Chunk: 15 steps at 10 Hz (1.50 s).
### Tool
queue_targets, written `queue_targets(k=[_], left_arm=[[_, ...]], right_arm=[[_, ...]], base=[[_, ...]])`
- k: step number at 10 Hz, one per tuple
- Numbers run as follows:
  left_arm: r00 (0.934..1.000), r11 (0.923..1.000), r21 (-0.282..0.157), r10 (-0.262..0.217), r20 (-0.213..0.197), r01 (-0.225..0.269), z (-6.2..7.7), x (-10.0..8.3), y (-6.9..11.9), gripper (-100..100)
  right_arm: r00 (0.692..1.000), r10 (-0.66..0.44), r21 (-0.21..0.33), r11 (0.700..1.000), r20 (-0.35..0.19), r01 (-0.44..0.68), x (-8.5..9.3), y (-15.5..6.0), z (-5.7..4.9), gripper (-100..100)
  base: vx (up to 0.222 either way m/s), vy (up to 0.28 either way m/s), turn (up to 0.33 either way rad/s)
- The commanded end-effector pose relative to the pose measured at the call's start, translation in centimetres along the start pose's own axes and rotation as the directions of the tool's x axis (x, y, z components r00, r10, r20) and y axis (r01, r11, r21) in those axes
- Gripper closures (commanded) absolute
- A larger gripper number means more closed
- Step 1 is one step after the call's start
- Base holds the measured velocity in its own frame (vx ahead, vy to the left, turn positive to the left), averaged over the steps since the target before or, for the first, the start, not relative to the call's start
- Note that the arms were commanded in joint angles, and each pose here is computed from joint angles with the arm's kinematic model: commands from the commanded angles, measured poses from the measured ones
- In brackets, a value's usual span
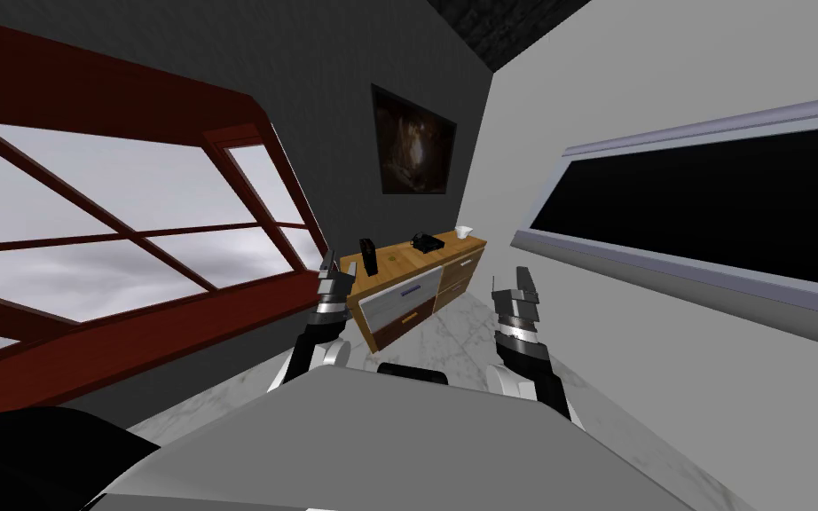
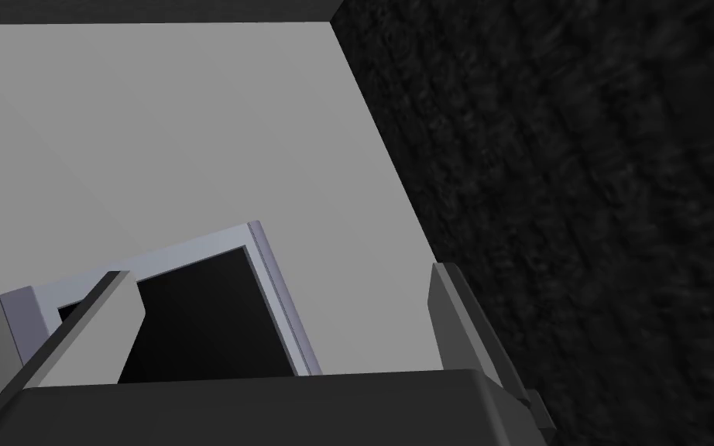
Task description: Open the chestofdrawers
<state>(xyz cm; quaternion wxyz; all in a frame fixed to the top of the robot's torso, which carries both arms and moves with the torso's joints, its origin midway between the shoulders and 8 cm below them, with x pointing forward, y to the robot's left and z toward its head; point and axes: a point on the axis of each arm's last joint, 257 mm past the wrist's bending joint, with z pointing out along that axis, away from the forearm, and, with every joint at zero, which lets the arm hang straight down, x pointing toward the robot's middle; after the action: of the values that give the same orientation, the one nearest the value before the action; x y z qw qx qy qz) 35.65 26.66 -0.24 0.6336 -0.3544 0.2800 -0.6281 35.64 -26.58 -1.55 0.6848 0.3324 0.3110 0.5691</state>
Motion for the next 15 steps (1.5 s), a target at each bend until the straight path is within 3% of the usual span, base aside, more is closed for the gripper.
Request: queue_targets(k=[1,9,10,15], left_arm=[[1.0,1.0,0.0,0.0,0.0,0.0,0.0,0.0,0.0,0],[1.0,1.0,0.0,0.0,0.0,0.0,0.0,0.0,0.0,0],[1.0,1.0,0.0,0.0,0.0,0.0,0.0,0.0,0.0,0],[1.0,1.0,0.0,0.0,0.0,0.0,0.0,0.0,0.0,0]], right_arm=[[1.0,0.0,0.0,1.0,0.0,0.0,0.0,0.0,0.0,0],[1.0,0.0,0.0,1.0,0.0,0.0,0.0,0.0,0.0,0],[0.999,0.017,0.003,1.0,-0.028,-0.017,0.4,-0.2,-0.1,-100],[0.972,0.217,0.043,0.976,-0.088,-0.214,2.1,-1.7,-0.3,-100]], base=[[0.0,0.0,0.0],[0.0,0.0,0.0],[0.01,0.0,0.021],[0.021,-0.008,0.056]])
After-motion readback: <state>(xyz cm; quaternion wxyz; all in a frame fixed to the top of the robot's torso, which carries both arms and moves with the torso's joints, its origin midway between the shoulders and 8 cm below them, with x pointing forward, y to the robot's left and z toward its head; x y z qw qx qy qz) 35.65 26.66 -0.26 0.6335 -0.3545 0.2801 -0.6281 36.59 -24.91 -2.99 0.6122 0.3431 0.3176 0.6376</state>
